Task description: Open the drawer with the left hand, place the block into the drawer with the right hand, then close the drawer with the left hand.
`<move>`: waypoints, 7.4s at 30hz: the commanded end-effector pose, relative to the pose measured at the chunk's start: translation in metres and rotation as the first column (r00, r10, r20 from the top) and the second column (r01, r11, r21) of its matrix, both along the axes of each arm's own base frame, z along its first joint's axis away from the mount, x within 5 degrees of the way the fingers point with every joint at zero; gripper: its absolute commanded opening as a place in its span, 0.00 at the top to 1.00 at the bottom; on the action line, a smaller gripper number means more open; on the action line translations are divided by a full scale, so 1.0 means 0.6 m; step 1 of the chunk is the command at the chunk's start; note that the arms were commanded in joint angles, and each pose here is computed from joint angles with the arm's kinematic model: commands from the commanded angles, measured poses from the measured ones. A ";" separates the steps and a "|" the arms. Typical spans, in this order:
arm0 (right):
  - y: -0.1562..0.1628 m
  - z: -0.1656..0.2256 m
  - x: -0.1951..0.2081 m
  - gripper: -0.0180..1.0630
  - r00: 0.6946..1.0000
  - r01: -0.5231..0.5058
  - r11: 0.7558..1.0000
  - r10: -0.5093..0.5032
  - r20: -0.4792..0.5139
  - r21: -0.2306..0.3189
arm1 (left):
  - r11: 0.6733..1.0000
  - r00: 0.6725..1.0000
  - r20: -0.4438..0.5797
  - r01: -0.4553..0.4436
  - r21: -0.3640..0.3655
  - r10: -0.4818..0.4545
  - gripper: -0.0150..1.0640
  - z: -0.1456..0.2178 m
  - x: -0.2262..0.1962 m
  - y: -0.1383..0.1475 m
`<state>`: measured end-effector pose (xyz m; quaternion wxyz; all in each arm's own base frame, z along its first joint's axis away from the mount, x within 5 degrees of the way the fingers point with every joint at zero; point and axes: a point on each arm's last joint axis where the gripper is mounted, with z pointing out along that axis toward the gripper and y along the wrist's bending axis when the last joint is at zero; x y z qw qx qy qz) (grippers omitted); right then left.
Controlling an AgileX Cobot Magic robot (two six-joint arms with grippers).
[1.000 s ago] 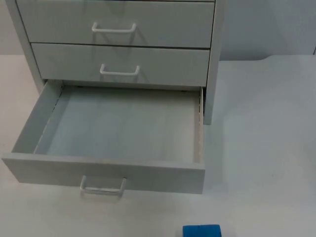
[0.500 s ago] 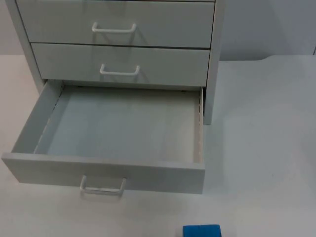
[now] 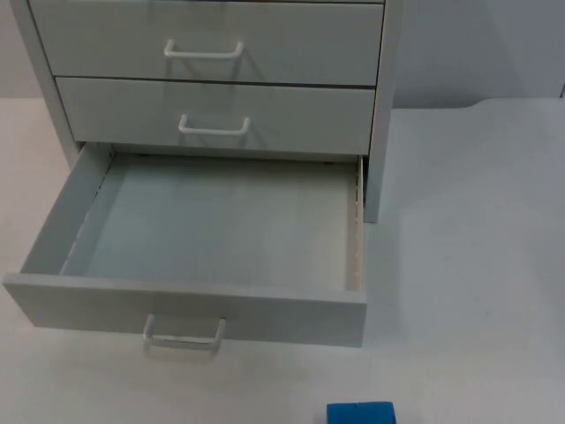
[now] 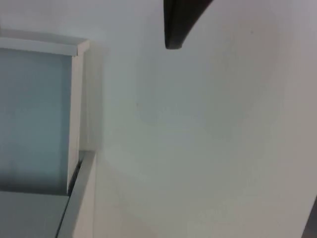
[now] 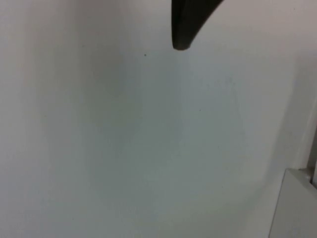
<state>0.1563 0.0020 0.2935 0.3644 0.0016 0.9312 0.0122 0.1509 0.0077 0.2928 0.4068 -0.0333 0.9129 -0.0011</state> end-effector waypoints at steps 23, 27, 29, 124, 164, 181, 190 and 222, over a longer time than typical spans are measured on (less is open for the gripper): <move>0.138 -0.020 -0.050 0.01 0.836 -0.515 0.854 0.520 -0.175 0.077 | 0.991 0.991 -0.015 0.136 0.004 -0.136 0.01 0.000 -0.004 -0.017; 0.183 -0.032 -0.060 0.01 0.744 -0.640 0.765 0.641 -0.191 0.072 | 0.991 0.991 -0.015 0.136 0.004 -0.136 0.01 0.000 -0.004 -0.017; 0.225 -0.052 -0.064 0.01 0.656 -0.731 0.681 0.721 -0.223 0.051 | 0.991 0.991 -0.015 0.136 0.004 -0.136 0.01 0.000 -0.004 -0.017; 0.389 -0.009 -0.005 0.98 0.533 -0.845 0.528 0.815 -0.226 -0.088 | 0.991 0.991 0.003 0.131 -0.016 -0.131 0.01 0.001 -0.002 -0.019; 0.541 -0.177 0.258 0.98 0.875 -0.482 0.876 0.482 -0.048 -0.008 | 0.991 0.992 0.016 0.128 -0.035 -0.127 0.01 0.003 -0.001 -0.020; 0.557 -0.275 0.270 0.98 0.857 -0.507 0.860 0.497 -0.139 -0.049 | 0.991 0.992 0.022 0.127 -0.034 -0.126 0.01 0.004 0.000 -0.020; 0.554 -0.276 0.269 0.52 0.854 -0.511 0.857 0.496 -0.157 -0.070 | 0.991 0.992 0.022 0.127 -0.034 -0.126 0.01 0.004 0.000 -0.020; 0.468 0.029 0.108 0.44 0.844 -0.536 0.837 0.536 -0.028 -0.111 | 0.991 0.992 0.026 0.126 -0.035 -0.125 0.01 0.004 -0.001 -0.020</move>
